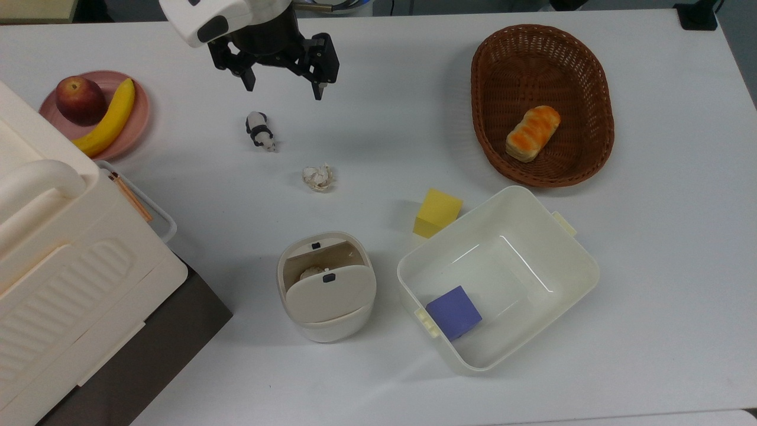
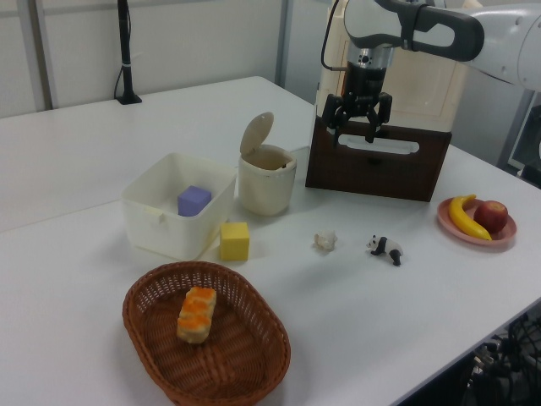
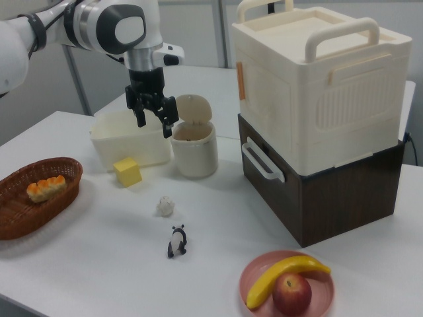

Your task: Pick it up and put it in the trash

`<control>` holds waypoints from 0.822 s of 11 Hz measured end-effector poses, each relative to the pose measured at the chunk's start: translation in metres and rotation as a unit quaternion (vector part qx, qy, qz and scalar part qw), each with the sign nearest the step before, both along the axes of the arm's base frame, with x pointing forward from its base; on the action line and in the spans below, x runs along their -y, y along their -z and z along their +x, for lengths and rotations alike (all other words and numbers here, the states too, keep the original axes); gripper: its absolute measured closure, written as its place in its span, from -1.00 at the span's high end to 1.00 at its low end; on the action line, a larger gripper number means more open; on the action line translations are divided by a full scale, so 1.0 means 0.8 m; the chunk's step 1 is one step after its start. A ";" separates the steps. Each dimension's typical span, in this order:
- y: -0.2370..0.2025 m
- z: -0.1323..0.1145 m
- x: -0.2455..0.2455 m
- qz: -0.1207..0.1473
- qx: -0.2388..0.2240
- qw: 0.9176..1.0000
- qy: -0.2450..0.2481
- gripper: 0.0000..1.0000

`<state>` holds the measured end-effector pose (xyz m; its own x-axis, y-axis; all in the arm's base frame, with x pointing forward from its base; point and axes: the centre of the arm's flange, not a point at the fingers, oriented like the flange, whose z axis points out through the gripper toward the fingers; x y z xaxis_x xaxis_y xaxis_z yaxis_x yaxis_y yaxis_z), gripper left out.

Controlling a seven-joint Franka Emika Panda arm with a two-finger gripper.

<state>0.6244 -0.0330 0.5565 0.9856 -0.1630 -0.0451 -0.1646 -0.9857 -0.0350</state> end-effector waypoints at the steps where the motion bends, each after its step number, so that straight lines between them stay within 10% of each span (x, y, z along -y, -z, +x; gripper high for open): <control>1: 0.002 0.000 -0.001 0.000 -0.001 1.000 -0.001 1.00; 9: 0.006 -0.001 -0.001 0.001 -0.005 1.000 -0.001 1.00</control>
<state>0.6238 -0.0321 0.5516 0.9855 -0.1601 -0.0555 -0.1621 -0.9862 -0.0343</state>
